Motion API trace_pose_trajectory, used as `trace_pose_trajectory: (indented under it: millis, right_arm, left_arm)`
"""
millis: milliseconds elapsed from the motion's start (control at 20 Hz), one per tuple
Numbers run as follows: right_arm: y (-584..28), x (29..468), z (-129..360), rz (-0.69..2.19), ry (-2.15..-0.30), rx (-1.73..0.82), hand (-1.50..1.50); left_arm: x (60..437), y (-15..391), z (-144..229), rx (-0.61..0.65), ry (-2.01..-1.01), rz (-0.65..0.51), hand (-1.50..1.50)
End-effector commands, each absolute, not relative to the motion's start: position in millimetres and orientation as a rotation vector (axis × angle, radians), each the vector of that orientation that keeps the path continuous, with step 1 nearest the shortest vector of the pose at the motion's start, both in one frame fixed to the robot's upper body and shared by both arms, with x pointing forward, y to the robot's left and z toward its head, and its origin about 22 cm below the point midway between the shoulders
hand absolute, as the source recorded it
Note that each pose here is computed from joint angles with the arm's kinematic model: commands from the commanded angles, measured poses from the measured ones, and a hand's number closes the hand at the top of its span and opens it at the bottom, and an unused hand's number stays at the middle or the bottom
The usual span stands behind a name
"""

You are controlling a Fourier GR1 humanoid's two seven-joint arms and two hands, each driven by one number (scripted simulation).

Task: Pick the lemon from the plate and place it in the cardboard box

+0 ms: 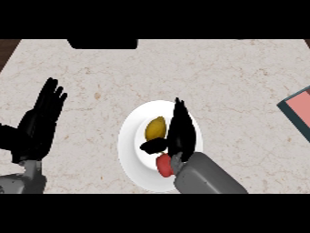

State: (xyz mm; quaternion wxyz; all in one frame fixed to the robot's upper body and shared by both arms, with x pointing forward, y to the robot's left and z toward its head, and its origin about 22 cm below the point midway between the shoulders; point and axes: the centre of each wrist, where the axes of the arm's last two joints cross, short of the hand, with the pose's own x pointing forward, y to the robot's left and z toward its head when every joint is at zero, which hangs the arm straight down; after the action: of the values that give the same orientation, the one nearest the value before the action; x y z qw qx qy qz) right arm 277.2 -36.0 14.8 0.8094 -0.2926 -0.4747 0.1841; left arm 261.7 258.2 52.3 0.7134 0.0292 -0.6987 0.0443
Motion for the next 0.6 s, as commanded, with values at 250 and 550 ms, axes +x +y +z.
trace_pose_trajectory:
  millis: [250, 550]
  right_arm:
    - [-25.6, 284.4, 11.4, 0.352, -0.957, -0.675, 1.5]
    - [-16.9, 272.5, -9.8, 0.477, -0.989, -0.767, 1.5]
  left_arm:
    - [259.3, 267.8, 61.7, 0.073, -1.544, 0.084, 0.0]
    - [267.4, 251.4, 64.2, 0.071, -1.556, 0.094, 0.0]
